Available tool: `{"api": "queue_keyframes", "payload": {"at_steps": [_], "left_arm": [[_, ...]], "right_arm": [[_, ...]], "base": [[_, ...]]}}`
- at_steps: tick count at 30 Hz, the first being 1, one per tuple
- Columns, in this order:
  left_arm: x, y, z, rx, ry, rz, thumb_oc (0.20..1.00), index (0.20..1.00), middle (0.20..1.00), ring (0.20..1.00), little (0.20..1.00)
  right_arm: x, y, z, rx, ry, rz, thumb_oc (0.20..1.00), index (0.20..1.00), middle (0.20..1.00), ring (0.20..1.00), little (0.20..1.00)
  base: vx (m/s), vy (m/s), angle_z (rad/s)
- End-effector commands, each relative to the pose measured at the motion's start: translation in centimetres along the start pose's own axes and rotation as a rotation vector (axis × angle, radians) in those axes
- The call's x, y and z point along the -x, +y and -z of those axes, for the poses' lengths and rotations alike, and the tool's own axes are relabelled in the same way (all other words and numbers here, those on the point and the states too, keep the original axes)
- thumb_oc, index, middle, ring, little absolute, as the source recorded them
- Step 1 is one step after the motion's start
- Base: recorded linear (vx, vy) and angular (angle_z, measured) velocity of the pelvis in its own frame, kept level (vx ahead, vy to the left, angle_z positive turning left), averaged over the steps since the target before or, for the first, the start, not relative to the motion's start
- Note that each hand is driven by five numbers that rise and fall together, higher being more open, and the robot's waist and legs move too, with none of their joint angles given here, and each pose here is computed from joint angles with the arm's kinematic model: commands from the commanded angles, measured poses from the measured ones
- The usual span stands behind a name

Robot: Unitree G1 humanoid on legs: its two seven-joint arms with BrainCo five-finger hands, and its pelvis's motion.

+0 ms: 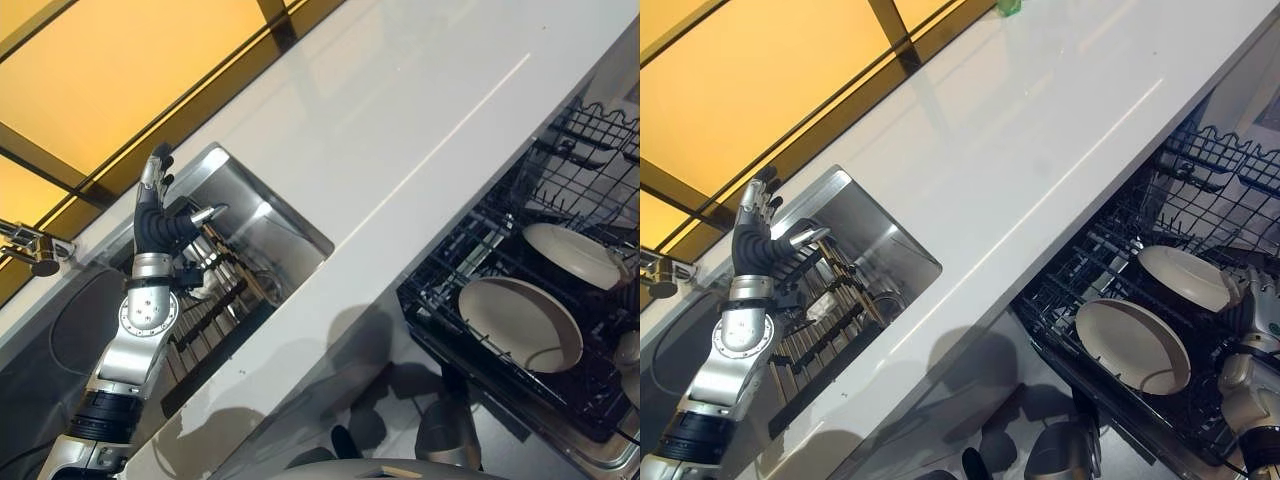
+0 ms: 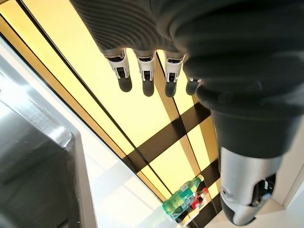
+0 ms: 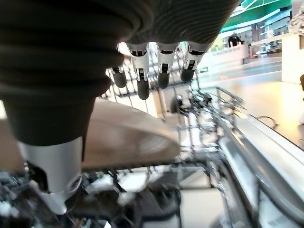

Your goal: Pick up plates and place into dishwasher.

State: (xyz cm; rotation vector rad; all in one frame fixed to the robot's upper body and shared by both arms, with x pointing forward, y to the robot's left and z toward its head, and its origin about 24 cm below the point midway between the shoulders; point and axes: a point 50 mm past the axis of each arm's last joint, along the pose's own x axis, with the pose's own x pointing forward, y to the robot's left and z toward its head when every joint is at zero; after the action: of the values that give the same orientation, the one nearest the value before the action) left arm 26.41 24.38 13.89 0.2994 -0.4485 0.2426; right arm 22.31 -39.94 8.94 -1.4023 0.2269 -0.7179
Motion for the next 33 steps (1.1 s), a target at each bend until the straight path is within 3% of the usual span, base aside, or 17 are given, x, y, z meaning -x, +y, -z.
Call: {"api": "queue_keyframes", "payload": {"at_steps": [1,12,25,33], "left_arm": [[-0.1,2.2,0.3,0.001,-0.004,-0.066,1.000,1.000,1.000,1.000,1.000],[1.7,3.2,1.7,-0.009,0.059,-0.091,1.000,1.000,1.000,1.000,1.000],[3.6,1.8,3.5,0.028,0.125,-0.108,1.000,1.000,1.000,1.000,1.000],[4.7,1.0,4.6,0.053,0.197,-0.102,1.000,1.000,1.000,1.000,1.000]], "right_arm": [[-0.5,-2.3,-2.0,-0.027,-0.109,0.115,1.000,1.000,1.000,1.000,1.000],[0.8,-4.6,-1.8,-0.108,-0.123,0.231,1.000,1.000,1.000,1.000,1.000],[3.7,-2.6,-1.9,-0.636,0.022,0.256,1.000,1.000,1.000,1.000,1.000],[4.9,-2.4,-0.8,-0.703,0.078,0.342,1.000,1.000,1.000,1.000,1.000]], "base": [[0.05,0.050,0.00],[0.05,0.036,-0.01],[0.06,0.140,-0.09],[0.11,0.185,-0.16]]}}
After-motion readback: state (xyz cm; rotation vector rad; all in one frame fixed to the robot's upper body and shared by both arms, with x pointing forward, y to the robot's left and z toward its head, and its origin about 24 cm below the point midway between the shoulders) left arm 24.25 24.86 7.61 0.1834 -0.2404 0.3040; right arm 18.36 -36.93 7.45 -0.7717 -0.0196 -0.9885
